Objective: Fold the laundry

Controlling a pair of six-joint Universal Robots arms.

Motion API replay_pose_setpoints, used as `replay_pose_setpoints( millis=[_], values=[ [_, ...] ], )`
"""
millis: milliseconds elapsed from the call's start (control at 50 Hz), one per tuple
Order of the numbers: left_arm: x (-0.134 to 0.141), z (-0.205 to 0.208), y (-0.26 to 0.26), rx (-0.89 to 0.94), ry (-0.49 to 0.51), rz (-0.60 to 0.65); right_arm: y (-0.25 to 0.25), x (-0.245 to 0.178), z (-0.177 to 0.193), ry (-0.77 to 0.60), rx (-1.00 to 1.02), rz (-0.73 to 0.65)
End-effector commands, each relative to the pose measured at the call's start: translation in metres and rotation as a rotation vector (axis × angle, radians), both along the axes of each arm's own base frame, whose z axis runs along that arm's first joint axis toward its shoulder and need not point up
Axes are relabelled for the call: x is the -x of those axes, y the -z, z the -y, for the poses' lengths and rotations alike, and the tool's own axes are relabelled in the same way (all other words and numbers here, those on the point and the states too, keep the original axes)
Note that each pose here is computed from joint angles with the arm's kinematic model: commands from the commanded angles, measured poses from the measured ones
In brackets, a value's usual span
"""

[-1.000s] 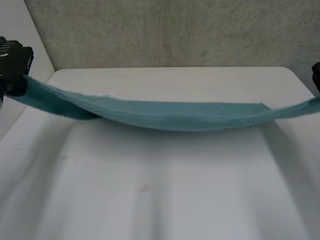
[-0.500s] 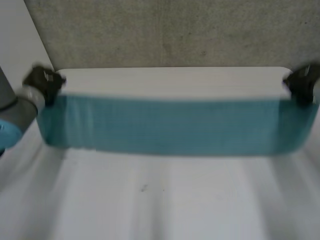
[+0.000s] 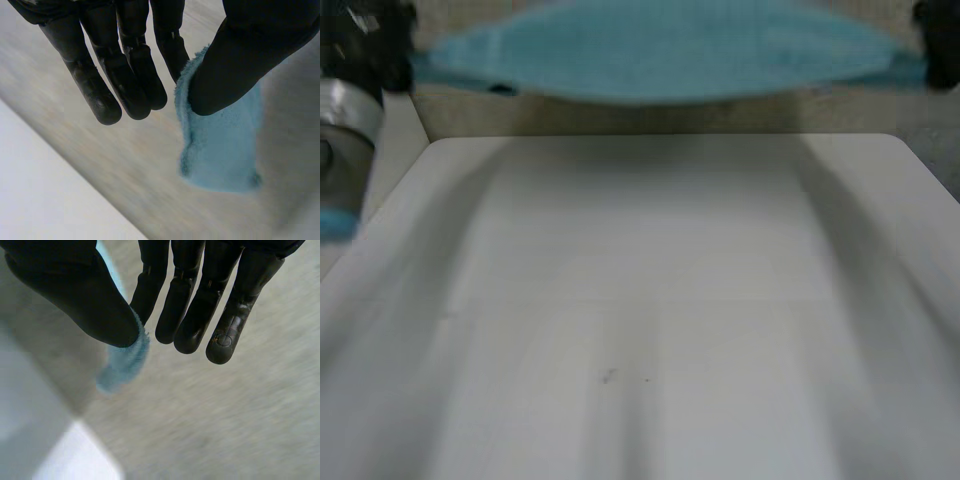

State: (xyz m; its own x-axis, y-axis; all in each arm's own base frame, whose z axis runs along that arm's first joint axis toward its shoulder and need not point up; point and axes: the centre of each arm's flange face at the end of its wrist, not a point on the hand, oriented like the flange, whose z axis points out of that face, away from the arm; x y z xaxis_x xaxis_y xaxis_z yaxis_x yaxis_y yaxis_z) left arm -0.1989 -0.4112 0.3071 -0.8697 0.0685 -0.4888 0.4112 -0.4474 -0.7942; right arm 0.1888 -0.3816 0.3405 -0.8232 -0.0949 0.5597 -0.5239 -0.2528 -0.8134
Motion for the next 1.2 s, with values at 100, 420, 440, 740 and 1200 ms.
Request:
replay_pose_setpoints(
  millis=[100,420,440,740,1200],
  values=[
    [0.001,-0.031,0.156,-0.367,0.042,0.065,0.155,-0.007,-0.017,-0.072,-0.461,-0.066],
    [-0.033,-0.093,0.157,-0.571,-0.050,0.279,0.128,0.034,-0.062,0.002,-0.575,-0.213],
    [-0.036,-0.098,0.155,-0.594,-0.056,0.289,0.125,0.037,-0.066,0.004,-0.596,-0.232],
    [-0.068,-0.183,0.111,-0.969,0.013,0.384,0.125,0.092,-0.123,-0.036,-0.917,-0.550],
    [-0.011,0.001,0.156,-0.518,0.017,0.339,0.174,0.040,0.026,0.054,-0.489,-0.377]
  ],
)
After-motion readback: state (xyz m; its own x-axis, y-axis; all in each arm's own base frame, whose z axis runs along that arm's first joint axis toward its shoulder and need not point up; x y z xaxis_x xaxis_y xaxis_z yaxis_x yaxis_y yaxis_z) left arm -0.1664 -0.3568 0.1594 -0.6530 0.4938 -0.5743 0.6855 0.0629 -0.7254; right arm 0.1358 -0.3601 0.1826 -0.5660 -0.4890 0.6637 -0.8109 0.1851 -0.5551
